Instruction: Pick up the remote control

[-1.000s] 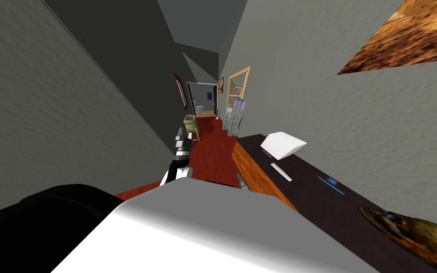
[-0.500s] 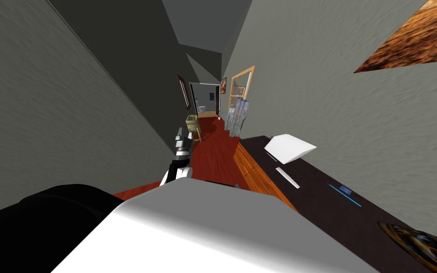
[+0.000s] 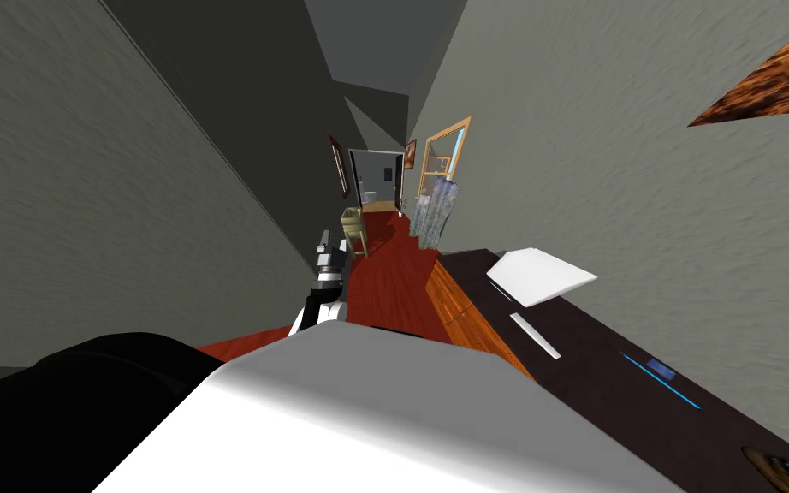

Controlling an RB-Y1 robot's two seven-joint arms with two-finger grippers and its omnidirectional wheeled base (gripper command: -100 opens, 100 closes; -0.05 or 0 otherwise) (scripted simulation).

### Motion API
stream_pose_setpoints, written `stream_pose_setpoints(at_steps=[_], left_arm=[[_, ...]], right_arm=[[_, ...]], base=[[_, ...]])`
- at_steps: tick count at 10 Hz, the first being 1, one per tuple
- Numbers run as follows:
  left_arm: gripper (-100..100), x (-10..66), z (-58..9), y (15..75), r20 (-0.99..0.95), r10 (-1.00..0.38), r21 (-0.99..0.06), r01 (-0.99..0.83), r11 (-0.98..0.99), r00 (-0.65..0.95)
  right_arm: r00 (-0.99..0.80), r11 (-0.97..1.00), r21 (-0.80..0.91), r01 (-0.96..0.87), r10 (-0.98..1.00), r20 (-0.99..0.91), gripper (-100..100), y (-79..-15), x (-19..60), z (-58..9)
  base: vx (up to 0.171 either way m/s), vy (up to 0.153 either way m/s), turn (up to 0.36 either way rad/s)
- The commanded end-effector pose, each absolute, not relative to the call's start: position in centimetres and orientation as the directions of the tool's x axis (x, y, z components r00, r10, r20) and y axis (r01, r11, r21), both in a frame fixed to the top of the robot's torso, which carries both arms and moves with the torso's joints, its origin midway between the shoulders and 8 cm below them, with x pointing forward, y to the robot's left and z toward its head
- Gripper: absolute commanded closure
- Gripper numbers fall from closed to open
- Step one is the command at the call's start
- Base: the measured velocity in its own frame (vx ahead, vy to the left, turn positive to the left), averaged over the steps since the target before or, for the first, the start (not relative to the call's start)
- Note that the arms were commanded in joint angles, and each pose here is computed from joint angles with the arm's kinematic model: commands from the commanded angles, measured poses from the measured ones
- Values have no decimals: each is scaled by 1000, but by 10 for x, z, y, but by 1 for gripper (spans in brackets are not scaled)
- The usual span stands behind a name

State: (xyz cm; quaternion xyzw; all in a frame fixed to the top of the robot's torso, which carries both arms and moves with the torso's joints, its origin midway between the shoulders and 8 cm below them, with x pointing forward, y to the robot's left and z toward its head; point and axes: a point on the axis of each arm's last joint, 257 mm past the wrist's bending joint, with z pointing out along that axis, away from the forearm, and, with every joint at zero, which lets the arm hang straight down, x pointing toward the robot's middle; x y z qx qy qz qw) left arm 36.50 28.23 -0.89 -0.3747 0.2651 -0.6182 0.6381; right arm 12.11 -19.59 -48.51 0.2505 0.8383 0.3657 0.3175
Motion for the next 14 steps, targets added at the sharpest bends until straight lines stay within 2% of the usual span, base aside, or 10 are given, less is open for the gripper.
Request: stream_pose_setpoints(at_steps=[1,2,5,8,10,13,14], left_arm=[[0,365,-9,282,125,-988,-806,590,-45,95],[0,365,-9,282,125,-988,-806,590,-45,95],[0,365,-9,282,125,-988,-806,590,-45,95],[0,365,-9,282,125,-988,-806,590,-45,95],[0,365,-9,282,125,-988,-806,590,-45,95],[0,365,-9,282,125,-988,-806,590,-45,95],[0,365,-9,282,125,-988,-806,590,-45,95]], right_arm=[[-686,625,753,206,641,-344,-100,-199,113,-498],[-734,663,719,207,591,-334,-100,-207,85,-511],[-742,679,697,229,586,-326,-100,-217,73,-521],[-836,773,589,236,471,-282,-100,-258,3,-549],[-841,784,569,249,466,-274,-100,-267,-6,-554],[-914,868,439,231,348,-208,-100,-325,-75,-569],[-915,870,436,230,346,-208,-100,-327,-75,-569]], base=[[29,5,-10],[53,14,148],[35,1,22],[73,-3,128],[52,-13,43],[69,-21,132],[81,-31,68]])
